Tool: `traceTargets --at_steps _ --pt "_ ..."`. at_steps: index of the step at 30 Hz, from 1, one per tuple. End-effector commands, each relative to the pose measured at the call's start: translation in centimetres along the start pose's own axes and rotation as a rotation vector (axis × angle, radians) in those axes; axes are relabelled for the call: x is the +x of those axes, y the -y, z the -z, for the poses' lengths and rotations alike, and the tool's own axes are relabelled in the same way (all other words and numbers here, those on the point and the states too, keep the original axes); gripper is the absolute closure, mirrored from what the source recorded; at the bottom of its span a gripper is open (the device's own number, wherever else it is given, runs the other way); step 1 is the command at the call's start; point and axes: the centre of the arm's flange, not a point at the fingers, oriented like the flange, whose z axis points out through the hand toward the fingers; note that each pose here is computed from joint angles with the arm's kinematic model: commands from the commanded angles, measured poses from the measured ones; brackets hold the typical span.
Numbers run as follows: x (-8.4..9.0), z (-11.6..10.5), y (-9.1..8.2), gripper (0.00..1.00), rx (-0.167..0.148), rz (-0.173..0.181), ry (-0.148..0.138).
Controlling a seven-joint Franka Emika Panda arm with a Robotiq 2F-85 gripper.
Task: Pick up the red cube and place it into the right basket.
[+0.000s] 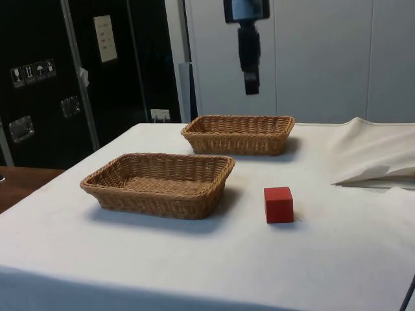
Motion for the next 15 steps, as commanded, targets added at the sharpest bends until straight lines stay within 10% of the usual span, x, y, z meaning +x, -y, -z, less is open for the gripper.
traceTargets --at_steps 1,15 --pt "-0.3 -0.3 0.2 0.0 -0.007 0.0 -0.015" --pt "-1.7 -5.3 1.7 0.0 -0.01 0.024 -0.034"
